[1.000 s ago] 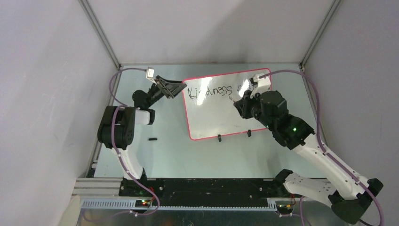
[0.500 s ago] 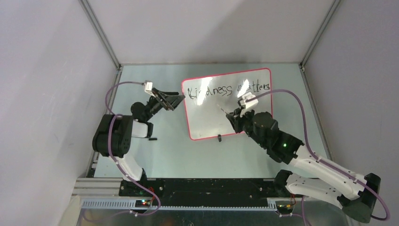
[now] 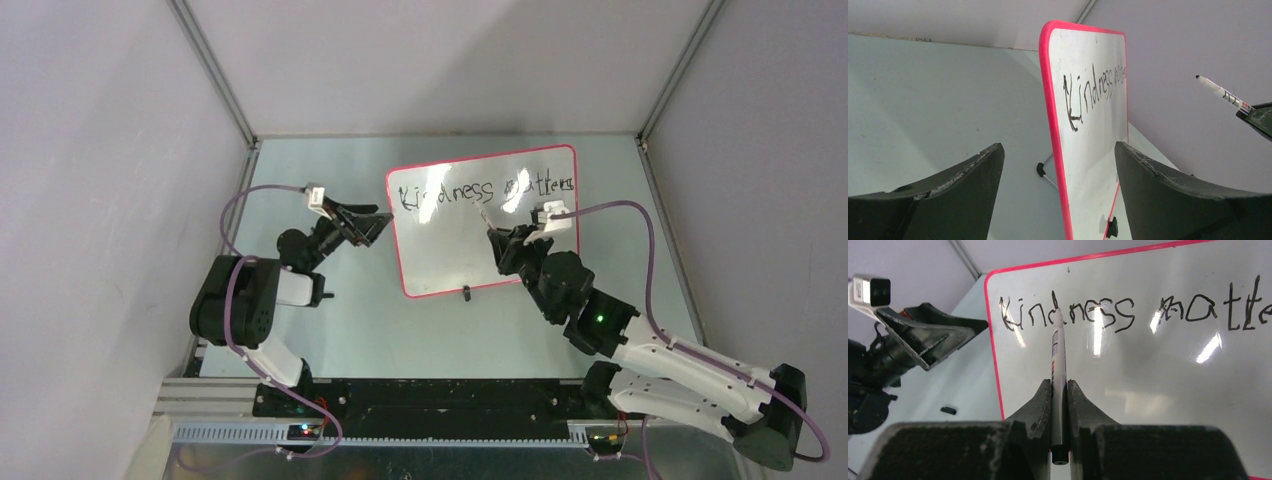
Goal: Write a sentence on the whiteboard
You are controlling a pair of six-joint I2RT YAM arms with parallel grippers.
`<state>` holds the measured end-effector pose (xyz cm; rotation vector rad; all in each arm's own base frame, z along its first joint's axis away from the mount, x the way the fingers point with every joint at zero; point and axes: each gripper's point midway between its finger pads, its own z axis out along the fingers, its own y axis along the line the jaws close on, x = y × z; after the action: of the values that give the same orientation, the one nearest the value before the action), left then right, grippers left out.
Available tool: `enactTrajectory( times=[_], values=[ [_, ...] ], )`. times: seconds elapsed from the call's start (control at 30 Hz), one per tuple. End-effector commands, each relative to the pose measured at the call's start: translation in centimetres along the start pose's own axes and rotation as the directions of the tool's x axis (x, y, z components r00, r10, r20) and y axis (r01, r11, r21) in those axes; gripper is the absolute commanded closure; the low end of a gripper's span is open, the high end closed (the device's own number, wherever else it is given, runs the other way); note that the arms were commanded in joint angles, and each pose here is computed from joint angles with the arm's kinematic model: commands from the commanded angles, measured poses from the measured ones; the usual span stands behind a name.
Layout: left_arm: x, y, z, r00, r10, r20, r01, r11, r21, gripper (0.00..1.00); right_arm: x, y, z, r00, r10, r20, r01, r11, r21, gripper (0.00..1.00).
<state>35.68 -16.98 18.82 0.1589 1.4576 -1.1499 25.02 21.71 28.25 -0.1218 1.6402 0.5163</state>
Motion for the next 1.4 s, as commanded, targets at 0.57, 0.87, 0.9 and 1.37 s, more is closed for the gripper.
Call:
enactTrajectory(
  times=[0.57, 0.87, 0.9, 1.37],
  values=[
    [-2.9, -2.3, 2.3, 0.992, 0.106, 0.068, -0.112, 0.988, 0.104, 0.19, -0.3, 2.4, 1.0, 0.98, -0.199, -0.003, 0.199, 0.977, 0.073, 1.0],
    [-3.5, -2.5, 2.9, 0.988, 0.129, 0.088, -0.138, 0.984, 0.108, 0.2, -0.2, -0.4, 0.9, 0.989, -0.143, 0.029, 0.137, 0.979, 0.154, 1.0],
    [-3.6, -2.5, 3.0, 0.987, 0.131, 0.088, -0.14, 0.984, 0.111, 0.21, 0.3, 0.3, 1.1, 0.99, -0.143, 0.016, 0.14, 0.984, 0.107, 1.0],
    [-4.5, -2.0, 4.1, 0.991, 0.095, 0.092, -0.107, 0.986, 0.127, 0.27, 3.6, 6.1, 3.1, 0.974, -0.156, -0.166, 0.128, 0.978, -0.167, 1.0]
  ],
)
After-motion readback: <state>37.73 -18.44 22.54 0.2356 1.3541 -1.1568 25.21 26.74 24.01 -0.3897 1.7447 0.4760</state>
